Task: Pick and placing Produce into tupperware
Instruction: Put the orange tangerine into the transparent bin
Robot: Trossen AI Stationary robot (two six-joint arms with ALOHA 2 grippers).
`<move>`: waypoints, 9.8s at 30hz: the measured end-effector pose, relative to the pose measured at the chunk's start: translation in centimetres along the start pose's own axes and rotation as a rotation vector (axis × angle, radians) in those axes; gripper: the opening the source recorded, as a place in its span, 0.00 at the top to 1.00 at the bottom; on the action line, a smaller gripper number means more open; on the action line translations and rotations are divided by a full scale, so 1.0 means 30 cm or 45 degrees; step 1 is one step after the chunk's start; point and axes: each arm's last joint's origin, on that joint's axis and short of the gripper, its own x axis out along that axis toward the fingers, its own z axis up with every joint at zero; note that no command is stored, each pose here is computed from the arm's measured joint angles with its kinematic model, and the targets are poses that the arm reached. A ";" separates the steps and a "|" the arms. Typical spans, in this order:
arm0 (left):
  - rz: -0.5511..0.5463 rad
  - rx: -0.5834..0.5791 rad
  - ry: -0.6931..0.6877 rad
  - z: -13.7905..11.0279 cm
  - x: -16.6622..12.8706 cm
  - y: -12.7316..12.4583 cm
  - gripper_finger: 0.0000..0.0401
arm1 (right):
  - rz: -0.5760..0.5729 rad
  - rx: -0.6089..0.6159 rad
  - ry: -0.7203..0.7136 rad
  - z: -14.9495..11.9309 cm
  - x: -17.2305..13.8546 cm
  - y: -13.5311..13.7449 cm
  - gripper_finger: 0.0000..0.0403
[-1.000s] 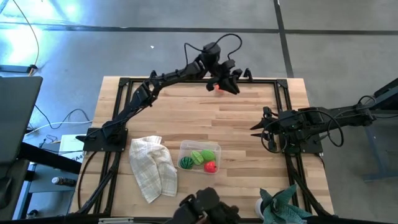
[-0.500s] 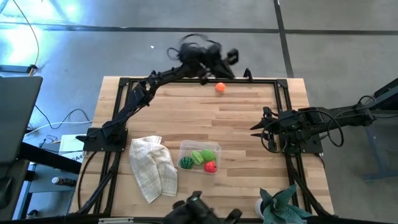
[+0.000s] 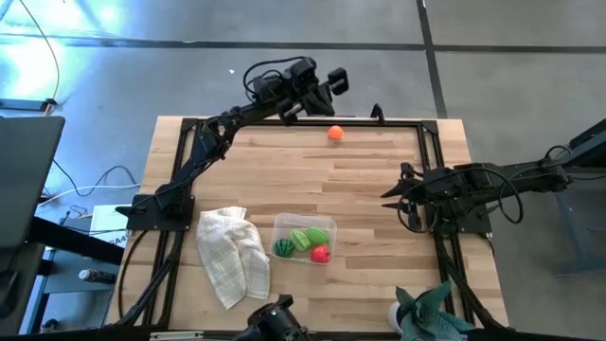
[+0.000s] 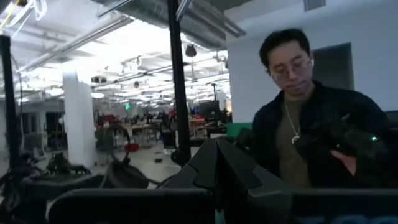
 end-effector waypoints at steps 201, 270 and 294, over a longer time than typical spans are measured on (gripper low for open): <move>1.538 0.116 1.212 -0.211 -0.096 -0.947 1.00 | -0.749 1.414 0.435 0.420 0.648 -0.806 0.52; 1.539 0.118 1.211 -0.210 -0.096 -0.947 1.00 | -0.902 1.579 0.933 0.058 0.852 -1.023 0.19; 1.539 0.118 1.211 -0.210 -0.096 -0.947 1.00 | -0.928 1.705 0.798 0.030 0.836 -1.097 0.19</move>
